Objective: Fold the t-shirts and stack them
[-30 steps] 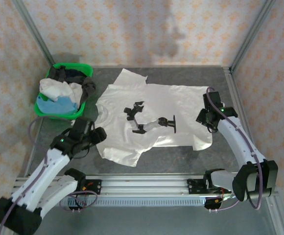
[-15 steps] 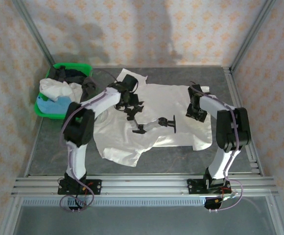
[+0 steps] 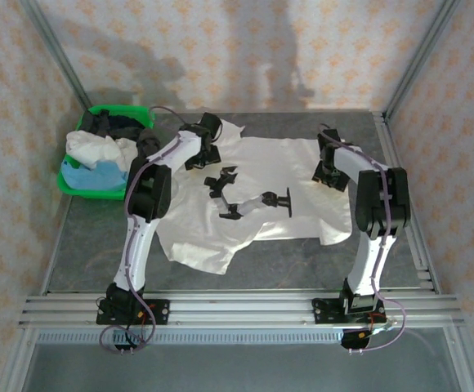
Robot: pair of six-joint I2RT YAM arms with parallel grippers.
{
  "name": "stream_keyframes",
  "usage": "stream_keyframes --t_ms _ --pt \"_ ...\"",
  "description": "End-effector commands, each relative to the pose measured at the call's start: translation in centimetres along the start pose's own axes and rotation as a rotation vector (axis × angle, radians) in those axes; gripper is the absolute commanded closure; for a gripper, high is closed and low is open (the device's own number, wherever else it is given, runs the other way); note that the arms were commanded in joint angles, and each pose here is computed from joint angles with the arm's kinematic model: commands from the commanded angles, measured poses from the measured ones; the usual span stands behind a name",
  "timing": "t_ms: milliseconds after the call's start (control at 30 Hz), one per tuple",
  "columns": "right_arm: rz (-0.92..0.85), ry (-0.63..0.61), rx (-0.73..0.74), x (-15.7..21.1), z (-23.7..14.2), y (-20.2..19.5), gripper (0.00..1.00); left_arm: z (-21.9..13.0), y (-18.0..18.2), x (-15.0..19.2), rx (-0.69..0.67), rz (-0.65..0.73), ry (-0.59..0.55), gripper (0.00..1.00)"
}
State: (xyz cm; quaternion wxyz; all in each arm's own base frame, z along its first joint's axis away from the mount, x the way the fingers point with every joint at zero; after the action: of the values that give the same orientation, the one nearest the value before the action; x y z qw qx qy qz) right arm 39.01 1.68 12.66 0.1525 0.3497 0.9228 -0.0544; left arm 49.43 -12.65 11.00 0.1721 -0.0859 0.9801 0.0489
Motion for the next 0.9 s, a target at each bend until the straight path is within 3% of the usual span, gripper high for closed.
stream_keyframes --t_ms 0,267,433,567,733,867 --pt "0.015 -0.05 0.054 1.9 -5.1 -3.5 0.35 -2.2 2.4 0.6 -0.057 -0.012 0.007 0.23" --pt "0.066 -0.033 0.028 13.3 -8.3 -10.7 0.37 -11.5 1.1 2.0 0.009 0.078 -0.112 0.16" --pt "0.054 0.012 0.018 16.4 -7.2 -12.2 0.43 -16.8 3.4 6.9 0.06 0.078 -0.171 0.17" --pt "0.014 0.052 -0.006 16.7 -6.3 -11.1 0.5 -17.6 7.2 13.2 0.064 0.042 -0.152 0.22" --pt "-0.053 0.067 0.004 16.5 -6.0 -9.3 0.5 -16.2 11.4 21.9 0.001 -0.002 -0.025 0.24" --pt "-0.08 0.081 -0.037 16.7 -5.6 -8.5 0.51 -16.1 13.5 26.8 -0.024 -0.068 0.015 0.23"
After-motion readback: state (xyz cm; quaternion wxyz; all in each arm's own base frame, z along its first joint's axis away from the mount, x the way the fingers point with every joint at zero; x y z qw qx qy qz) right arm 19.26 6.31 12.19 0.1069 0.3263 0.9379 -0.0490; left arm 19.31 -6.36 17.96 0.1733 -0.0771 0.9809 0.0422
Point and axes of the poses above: each hand's point on the last joint's axis, 136 mm out from that joint toward the fingers, its own z axis out along the fingers, its own y axis along the line the jaws close on, x = y × z, the point moved 9 cm from there along -z, back along the fingers, and after that the axes turned 13 degrees about z, right-handed, at the moved point
